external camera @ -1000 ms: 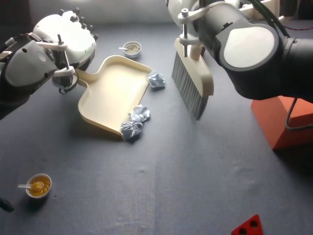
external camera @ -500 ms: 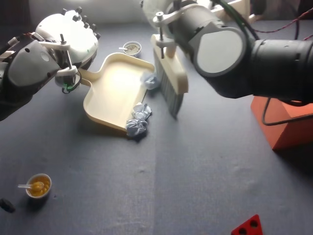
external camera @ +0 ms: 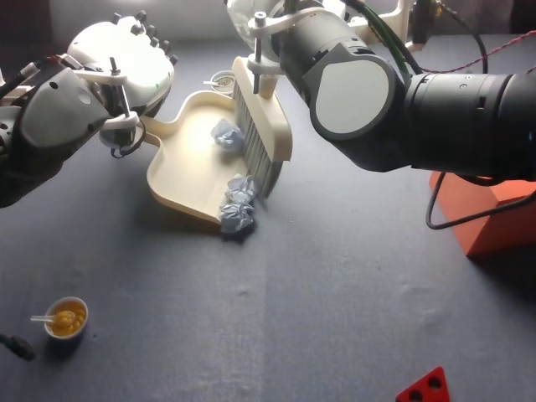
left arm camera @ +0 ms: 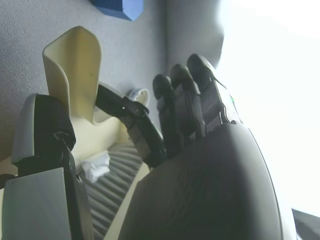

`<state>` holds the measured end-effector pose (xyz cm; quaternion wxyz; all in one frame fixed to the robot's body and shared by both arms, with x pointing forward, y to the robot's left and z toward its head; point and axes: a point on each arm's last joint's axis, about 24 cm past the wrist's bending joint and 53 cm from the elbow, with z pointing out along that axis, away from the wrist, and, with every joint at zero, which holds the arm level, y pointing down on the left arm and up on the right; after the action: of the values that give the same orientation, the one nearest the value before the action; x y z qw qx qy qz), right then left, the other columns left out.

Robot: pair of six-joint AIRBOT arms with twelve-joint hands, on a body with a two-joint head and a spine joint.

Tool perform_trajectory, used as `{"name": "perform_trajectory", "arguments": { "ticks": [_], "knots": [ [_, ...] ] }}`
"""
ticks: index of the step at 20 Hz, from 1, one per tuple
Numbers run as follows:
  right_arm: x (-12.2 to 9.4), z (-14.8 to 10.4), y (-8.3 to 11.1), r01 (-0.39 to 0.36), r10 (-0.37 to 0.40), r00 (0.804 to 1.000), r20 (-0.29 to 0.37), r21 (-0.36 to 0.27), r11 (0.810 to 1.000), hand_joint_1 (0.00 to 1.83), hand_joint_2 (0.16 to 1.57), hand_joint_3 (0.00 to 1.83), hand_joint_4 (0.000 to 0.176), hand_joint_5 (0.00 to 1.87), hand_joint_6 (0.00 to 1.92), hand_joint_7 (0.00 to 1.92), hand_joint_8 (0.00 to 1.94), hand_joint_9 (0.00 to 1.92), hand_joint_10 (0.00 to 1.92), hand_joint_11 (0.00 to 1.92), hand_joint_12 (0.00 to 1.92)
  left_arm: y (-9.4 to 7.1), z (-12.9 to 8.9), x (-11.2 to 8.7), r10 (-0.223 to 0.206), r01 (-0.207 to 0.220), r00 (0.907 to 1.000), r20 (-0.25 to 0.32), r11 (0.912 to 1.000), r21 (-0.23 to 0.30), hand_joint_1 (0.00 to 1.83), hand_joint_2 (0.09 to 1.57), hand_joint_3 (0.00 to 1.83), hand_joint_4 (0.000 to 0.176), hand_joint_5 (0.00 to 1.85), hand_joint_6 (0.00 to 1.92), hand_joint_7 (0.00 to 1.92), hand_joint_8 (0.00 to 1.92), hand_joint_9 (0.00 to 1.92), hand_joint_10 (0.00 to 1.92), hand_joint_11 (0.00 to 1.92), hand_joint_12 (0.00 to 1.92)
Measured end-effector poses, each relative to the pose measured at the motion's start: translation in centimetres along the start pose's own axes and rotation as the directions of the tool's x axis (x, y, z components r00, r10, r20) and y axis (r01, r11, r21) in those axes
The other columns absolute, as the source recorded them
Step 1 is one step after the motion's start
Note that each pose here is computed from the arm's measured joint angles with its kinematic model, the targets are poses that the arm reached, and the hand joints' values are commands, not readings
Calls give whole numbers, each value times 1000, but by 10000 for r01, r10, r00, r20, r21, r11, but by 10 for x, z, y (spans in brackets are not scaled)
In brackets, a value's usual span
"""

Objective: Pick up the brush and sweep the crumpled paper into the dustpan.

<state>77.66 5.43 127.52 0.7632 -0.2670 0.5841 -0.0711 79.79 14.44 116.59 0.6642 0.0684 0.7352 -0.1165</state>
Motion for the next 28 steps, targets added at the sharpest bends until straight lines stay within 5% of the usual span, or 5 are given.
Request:
{"name": "perform_trajectory", "arguments": {
  "ticks": [3, 5, 7, 10, 28],
  "knots": [
    [0, -1, -1, -199, 198, 9998, 68, 155, 9997, 1593, 1154, 0, 176, 1052, 1921, 1134, 1941, 1179, 1921, 1249, 1921, 0, 0, 0, -1, 1, 10000, -4, 10000, 6, 1076, 1092, 0, 59, 1036, 889, 382, 5, 288, 6, 101, 430],
    [-1, -2, -4, -292, 290, 9995, 92, 283, 9992, 1600, 1151, 0, 176, 1057, 1921, 1147, 1941, 1201, 1921, 1276, 1921, -1, 0, 0, -4, 4, 10000, 1, 10000, 21, 1084, 1105, 2, 15, 1007, 935, 350, 1, 255, 3, 64, 422],
    [-6, -6, -7, -267, 256, 9994, 237, 436, 9987, 1592, 1141, 0, 176, 1048, 1921, 1128, 1941, 1187, 1921, 1247, 1921, -2, -3, 0, -8, 9, 10000, -35, 10000, 77, 1058, 1103, 0, 88, 1011, 929, 357, 2, 251, 1, 46, 423],
    [-9, -17, -21, -161, 134, 9990, 422, 651, 9978, 1592, 1144, 0, 176, 1045, 1921, 1136, 1941, 1201, 1921, 1237, 1921, 3, -5, -1, -39, 39, 10000, -33, 10000, 16, 1095, 1097, 0, 2, 1027, 902, 368, 5, 277, 7, 88, 448],
    [16, -50, -7, 374, -326, 9728, -2293, 168, 9992, 1594, 1146, 0, 176, 1063, 1921, 1125, 1941, 1183, 1921, 1224, 1921, 16, -16, 12, -302, 296, 9988, -373, 9994, -153, 1115, 1089, 0, 0, 1046, 871, 376, 5, 263, 3, 74, 488]
  ]
}}
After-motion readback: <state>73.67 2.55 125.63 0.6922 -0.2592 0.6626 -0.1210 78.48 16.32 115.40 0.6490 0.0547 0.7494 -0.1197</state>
